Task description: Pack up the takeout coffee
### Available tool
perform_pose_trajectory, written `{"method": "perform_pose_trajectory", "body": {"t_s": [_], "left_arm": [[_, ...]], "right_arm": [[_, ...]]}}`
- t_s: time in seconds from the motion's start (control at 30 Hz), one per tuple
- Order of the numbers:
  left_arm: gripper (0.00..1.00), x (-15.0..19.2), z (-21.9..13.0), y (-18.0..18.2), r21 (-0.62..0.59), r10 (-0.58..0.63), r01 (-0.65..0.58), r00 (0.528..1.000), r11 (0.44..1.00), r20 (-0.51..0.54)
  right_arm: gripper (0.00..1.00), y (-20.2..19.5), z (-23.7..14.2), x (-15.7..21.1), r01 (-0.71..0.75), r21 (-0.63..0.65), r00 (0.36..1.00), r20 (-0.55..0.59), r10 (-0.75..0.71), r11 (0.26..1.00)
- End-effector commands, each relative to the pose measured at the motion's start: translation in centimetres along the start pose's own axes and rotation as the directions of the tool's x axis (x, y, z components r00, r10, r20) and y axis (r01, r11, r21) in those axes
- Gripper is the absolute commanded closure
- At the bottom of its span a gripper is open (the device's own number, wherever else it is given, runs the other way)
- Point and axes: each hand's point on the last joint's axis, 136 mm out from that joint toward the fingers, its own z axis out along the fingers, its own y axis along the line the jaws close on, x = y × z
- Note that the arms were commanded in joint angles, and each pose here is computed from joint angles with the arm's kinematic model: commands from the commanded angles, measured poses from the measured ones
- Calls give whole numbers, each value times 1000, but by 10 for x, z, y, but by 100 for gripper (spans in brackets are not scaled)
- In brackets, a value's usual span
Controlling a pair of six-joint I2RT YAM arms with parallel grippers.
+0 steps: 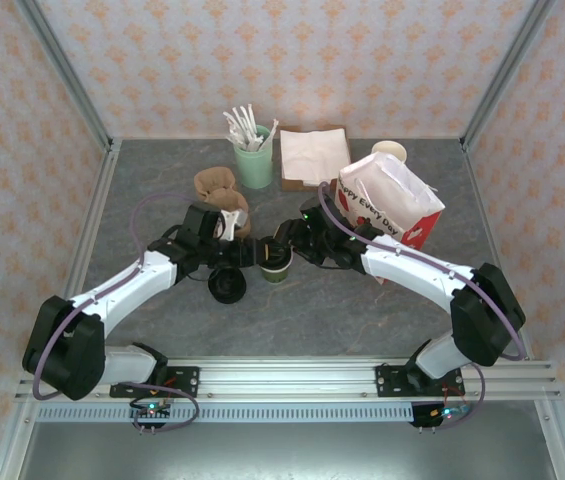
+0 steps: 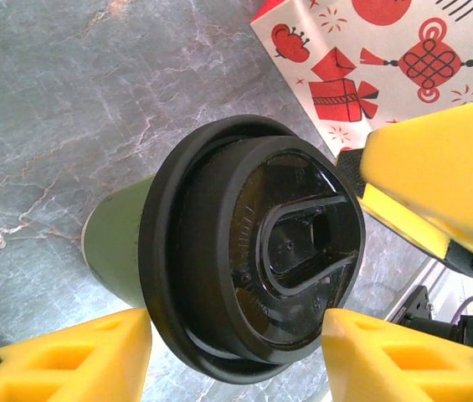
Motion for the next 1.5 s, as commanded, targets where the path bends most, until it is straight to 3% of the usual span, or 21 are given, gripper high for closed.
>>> {"method": "perform_pose_trajectory", "body": {"t_s": [0.0, 0.3, 0.93, 1.47], "left_arm": [[46, -9, 0, -6, -21, 45, -44, 999, 999, 16], [46, -2, 6, -6, -65, 74, -75, 997, 995, -15], [38, -24, 3, -7, -131, 63, -56, 997, 990, 48], [40, -8, 12, -2, -184, 86, -88, 996, 979, -22]], "right_arm": [[44, 10, -9, -9, 16, -16, 999, 30, -15, 1000], [44, 12, -11, -10, 24, -18, 999, 31, -24, 1000], [45, -1, -15, -6, 65, 44, 998, 16, -65, 997], [46, -17, -26, 1, 85, 75, 996, 10, -86, 994]]}}
